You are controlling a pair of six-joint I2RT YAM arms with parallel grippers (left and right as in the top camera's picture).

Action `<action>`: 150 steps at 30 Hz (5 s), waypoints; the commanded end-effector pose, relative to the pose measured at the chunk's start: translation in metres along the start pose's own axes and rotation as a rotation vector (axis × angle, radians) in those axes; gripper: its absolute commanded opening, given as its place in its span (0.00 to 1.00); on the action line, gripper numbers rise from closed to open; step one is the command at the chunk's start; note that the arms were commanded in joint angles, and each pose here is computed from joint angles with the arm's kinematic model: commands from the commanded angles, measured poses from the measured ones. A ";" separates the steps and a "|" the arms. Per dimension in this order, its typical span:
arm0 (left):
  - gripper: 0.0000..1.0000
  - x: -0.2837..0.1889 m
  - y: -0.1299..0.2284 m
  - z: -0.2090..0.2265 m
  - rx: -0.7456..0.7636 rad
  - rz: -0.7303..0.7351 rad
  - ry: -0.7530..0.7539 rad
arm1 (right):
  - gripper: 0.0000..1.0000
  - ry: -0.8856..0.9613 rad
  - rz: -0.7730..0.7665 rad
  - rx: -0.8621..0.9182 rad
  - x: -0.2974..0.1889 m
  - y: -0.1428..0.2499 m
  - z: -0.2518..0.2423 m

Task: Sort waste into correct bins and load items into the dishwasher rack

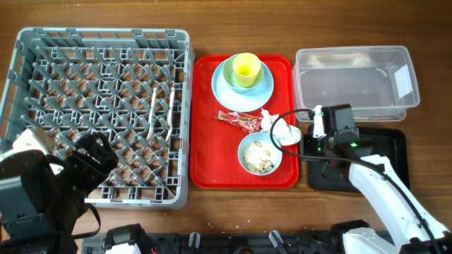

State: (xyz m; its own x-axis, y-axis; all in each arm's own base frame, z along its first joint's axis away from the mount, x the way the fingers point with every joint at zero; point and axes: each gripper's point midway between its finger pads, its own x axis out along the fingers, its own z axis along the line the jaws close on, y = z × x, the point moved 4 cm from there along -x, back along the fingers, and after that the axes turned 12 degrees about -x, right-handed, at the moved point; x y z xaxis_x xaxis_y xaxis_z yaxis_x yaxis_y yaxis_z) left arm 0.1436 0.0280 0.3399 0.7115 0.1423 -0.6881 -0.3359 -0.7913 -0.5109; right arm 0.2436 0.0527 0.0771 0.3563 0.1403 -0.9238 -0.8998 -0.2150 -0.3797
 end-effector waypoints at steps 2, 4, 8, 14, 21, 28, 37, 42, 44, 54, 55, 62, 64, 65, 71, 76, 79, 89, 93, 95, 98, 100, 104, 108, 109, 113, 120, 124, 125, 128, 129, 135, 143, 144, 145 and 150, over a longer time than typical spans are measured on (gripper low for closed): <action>1.00 -0.003 -0.003 0.000 -0.014 -0.019 -0.001 | 0.18 0.030 0.036 -0.028 0.008 0.006 -0.002; 1.00 -0.003 -0.003 0.000 -0.014 -0.019 -0.001 | 0.17 0.029 0.048 -0.028 0.010 0.008 -0.002; 1.00 -0.003 -0.003 0.000 -0.014 -0.019 -0.001 | 0.11 0.028 0.065 -0.027 0.017 0.009 -0.002; 1.00 -0.003 -0.003 0.000 -0.014 -0.019 -0.001 | 0.04 0.019 0.072 -0.030 0.019 0.009 -0.001; 1.00 -0.003 -0.003 0.000 -0.014 -0.019 -0.001 | 0.06 -0.023 0.065 -0.061 0.019 0.008 0.004; 1.00 -0.003 -0.003 0.000 -0.014 -0.019 -0.001 | 0.07 -0.038 0.053 -0.082 0.019 0.006 0.006; 1.00 -0.003 -0.003 0.000 -0.014 -0.019 -0.001 | 0.11 -0.046 0.040 -0.079 0.019 0.003 0.007; 1.00 -0.003 -0.003 0.000 -0.014 -0.019 -0.001 | 0.11 -0.048 0.035 -0.079 0.018 0.001 0.008; 1.00 -0.003 -0.003 0.000 -0.014 -0.019 -0.001 | 0.11 -0.053 0.033 -0.080 0.018 0.001 0.008; 1.00 -0.003 -0.003 0.000 -0.014 -0.019 -0.001 | 0.20 0.059 0.085 -0.022 0.003 -0.004 -0.006; 1.00 -0.003 -0.003 0.000 -0.014 -0.019 -0.001 | 0.21 0.074 0.083 -0.013 -0.004 -0.008 -0.008; 1.00 -0.003 -0.003 0.000 -0.014 -0.019 -0.001 | 0.25 -0.094 -0.082 -0.023 -0.066 -0.062 0.018; 1.00 -0.003 -0.003 0.000 -0.014 -0.019 -0.001 | 0.27 -0.272 -0.139 -0.077 -0.086 -0.070 0.042; 1.00 -0.003 -0.003 0.000 -0.014 -0.019 -0.001 | 0.28 -0.376 -0.167 -0.099 -0.097 -0.072 0.056; 1.00 -0.003 -0.003 0.000 -0.014 -0.019 -0.001 | 0.30 -0.601 -0.207 -0.271 -0.126 -0.061 0.117; 1.00 -0.003 -0.003 0.000 -0.014 -0.019 -0.001 | 0.33 -0.336 -0.186 -0.344 -0.101 -0.057 0.152; 1.00 -0.003 -0.003 0.000 -0.014 -0.019 -0.001 | 0.33 -0.210 -0.182 -0.332 -0.084 -0.056 0.166; 1.00 -0.003 -0.003 0.000 -0.014 -0.019 -0.001 | 0.32 -0.036 -0.012 -0.403 0.002 -0.040 0.180; 1.00 -0.003 -0.003 0.000 -0.014 -0.019 -0.001 | 0.32 -0.009 0.001 -0.373 0.008 -0.038 0.177; 1.00 -0.003 -0.003 0.000 -0.014 -0.019 -0.001 | 0.32 -0.015 0.013 -0.348 0.008 -0.036 0.177; 1.00 -0.003 -0.003 0.000 -0.014 -0.019 -0.001 | 0.30 -0.078 0.062 -0.343 0.009 -0.025 0.183; 1.00 -0.003 -0.003 0.000 -0.014 -0.019 -0.001 | 0.30 -0.097 0.087 -0.335 0.012 -0.018 0.183; 1.00 -0.003 -0.003 0.000 -0.014 -0.019 -0.001 | 0.30 -0.087 0.113 -0.367 0.016 -0.008 0.178; 1.00 -0.003 -0.003 0.000 -0.014 -0.019 -0.001 | 0.30 -0.077 0.140 -0.367 0.021 0.002 0.172; 1.00 -0.003 -0.003 0.000 -0.014 -0.019 -0.001 | 0.30 -0.074 0.154 -0.369 0.023 0.006 0.170; 1.00 -0.003 -0.003 0.000 -0.014 -0.019 -0.001 | 0.29 -0.070 0.175 -0.372 0.025 0.014 0.167; 1.00 -0.003 -0.003 0.000 -0.014 -0.019 -0.001 | 0.13 -0.070 0.177 -0.373 0.025 0.014 0.167; 1.00 -0.003 -0.003 0.000 -0.014 -0.019 -0.001 | 0.13 -0.069 0.178 -0.373 0.025 0.014 0.167; 1.00 -0.003 -0.003 0.000 -0.014 -0.019 -0.001 | 0.13 -0.068 0.181 -0.373 0.025 0.015 0.166; 1.00 -0.003 -0.003 0.000 -0.014 -0.019 -0.001 | 0.14 -0.060 0.199 -0.375 0.025 0.018 0.164; 1.00 -0.003 -0.003 0.000 -0.014 -0.019 -0.001 | 0.14 -0.060 0.201 -0.375 0.024 0.018 0.164; 1.00 -0.003 -0.003 0.000 -0.014 -0.019 -0.001 | 0.17 -0.063 0.202 -0.375 0.024 0.019 0.164; 1.00 -0.003 -0.003 0.000 -0.014 -0.019 -0.001 | 0.04 -0.082 0.164 -0.428 0.002 0.000 0.171; 1.00 -0.003 -0.003 0.000 -0.014 -0.019 -0.001 | 0.04 -0.086 0.153 -0.460 -0.009 -0.007 0.173; 1.00 -0.003 -0.003 0.000 -0.014 -0.019 -0.001 | 0.04 -0.088 0.146 -0.480 -0.019 -0.012 0.174; 1.00 -0.003 -0.003 0.000 -0.014 -0.019 -0.001 | 0.04 -0.048 0.089 -0.462 -0.077 -0.039 0.170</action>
State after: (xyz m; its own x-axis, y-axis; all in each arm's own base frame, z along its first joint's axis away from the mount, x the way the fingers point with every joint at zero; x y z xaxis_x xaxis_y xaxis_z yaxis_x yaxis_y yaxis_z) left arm 0.1436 0.0280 0.3399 0.7115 0.1423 -0.6881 -0.3359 -0.7913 -0.5109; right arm 0.1989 0.2128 0.1267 0.1575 0.1022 -0.9822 -0.7346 -0.6526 -0.1857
